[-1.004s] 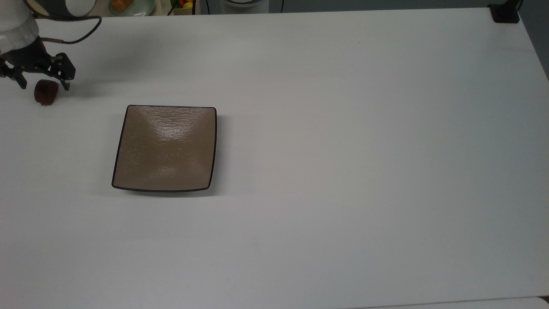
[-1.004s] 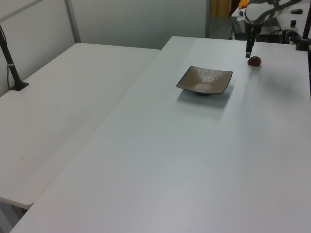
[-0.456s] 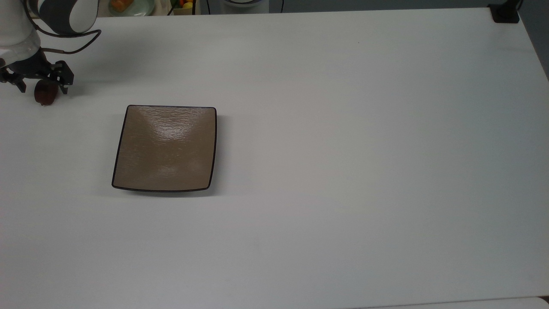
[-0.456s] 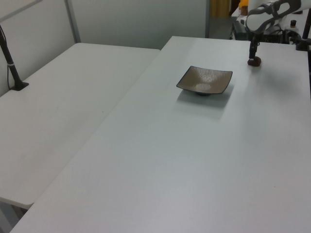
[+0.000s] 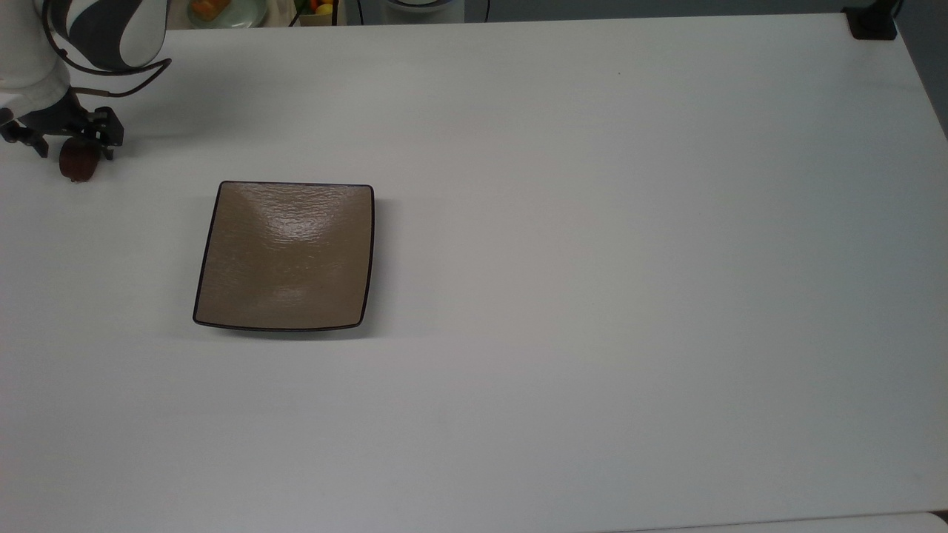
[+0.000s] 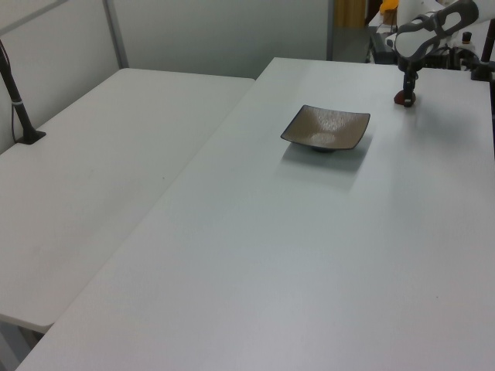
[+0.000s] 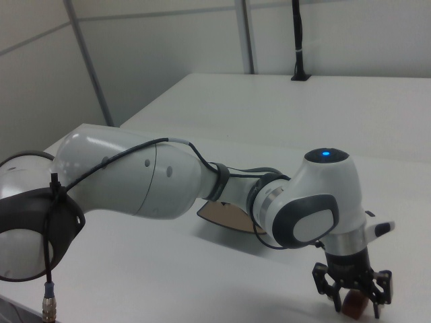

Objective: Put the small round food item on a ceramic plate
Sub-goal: 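Lower the gripper and close it around the dark-red item, then lift the held item and carry it over the brown plate, then lower the item onto the plate center and open the gripper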

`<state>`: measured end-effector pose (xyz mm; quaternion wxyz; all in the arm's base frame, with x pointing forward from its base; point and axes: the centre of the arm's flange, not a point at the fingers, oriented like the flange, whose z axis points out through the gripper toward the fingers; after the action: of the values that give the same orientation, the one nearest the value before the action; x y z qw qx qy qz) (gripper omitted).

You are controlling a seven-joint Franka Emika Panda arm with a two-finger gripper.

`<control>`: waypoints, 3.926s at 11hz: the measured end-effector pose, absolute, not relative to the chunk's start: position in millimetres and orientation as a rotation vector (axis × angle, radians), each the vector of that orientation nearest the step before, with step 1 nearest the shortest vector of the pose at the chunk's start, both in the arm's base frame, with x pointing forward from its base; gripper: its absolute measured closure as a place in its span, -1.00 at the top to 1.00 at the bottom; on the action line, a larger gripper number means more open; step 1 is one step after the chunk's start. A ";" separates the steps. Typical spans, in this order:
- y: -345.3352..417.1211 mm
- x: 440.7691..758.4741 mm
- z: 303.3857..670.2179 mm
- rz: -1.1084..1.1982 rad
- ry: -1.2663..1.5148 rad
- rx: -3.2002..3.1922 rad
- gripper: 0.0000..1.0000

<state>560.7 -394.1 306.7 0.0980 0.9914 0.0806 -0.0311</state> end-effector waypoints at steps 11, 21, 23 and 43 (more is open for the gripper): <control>-370.2 569.3 331.9 -0.197 0.300 2.982 -0.38; -241.9 560.8 533.7 -0.018 0.486 3.074 -0.37; -208.8 564.5 550.1 0.024 0.547 3.100 -0.35; -80.8 688.6 344.6 0.211 0.289 3.137 -0.22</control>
<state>688.6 -80.8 344.6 -0.0077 0.9935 0.0915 0.0668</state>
